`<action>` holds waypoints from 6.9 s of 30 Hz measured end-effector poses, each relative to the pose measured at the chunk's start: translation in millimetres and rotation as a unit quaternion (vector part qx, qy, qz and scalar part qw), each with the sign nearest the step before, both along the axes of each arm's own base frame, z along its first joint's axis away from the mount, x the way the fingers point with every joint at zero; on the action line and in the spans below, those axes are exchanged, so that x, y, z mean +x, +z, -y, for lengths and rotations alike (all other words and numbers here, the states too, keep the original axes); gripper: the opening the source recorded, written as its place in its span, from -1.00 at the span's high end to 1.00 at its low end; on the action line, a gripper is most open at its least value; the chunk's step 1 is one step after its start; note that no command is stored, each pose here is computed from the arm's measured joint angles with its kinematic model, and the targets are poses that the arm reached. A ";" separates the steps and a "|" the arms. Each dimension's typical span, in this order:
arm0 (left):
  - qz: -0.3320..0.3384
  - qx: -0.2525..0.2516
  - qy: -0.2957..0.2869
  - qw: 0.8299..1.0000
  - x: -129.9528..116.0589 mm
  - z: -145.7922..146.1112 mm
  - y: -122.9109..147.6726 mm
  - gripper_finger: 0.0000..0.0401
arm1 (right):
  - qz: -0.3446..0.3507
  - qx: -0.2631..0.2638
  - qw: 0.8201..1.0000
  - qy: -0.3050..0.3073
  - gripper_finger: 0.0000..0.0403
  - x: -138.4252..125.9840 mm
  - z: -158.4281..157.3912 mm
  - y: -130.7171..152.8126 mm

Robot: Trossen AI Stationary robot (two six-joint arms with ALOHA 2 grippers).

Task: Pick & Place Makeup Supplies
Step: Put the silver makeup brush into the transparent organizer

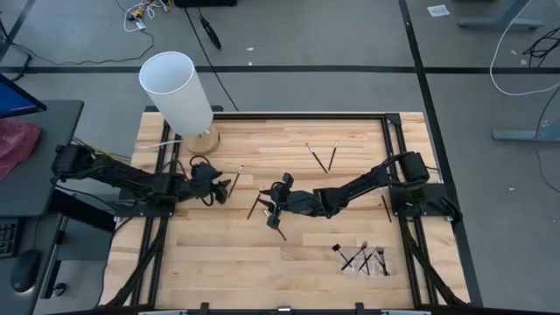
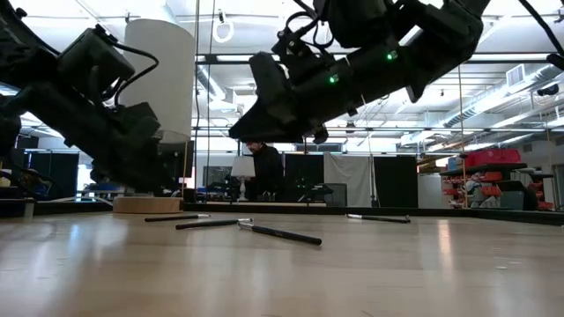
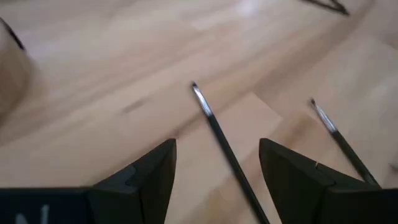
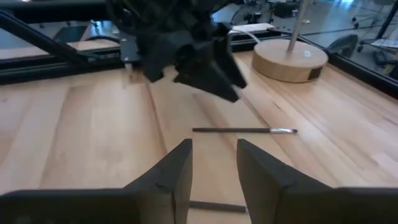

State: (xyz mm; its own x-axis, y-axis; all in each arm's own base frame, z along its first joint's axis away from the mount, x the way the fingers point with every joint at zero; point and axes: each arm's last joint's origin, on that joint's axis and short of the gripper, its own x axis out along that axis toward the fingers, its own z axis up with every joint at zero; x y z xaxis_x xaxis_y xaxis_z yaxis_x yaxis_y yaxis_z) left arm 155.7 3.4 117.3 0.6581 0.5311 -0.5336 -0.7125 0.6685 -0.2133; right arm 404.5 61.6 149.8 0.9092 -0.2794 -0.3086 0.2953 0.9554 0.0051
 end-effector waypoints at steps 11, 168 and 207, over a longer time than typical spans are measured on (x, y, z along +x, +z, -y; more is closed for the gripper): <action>0.004 0.029 0.029 0.999 4.3 -1.2 -3.1 -0.15 | 0.010 0.007 1.000 0.001 0.38 0.4 -0.9 1.9; 0.363 0.039 -0.322 0.873 61.0 22.0 50.2 0.92 | 0.204 -0.025 0.965 0.161 0.72 -14.5 19.9 37.1; 0.240 0.056 -0.309 0.919 62.8 9.6 26.8 -0.02 | -0.038 0.101 0.984 0.139 0.98 -163.2 -31.6 210.1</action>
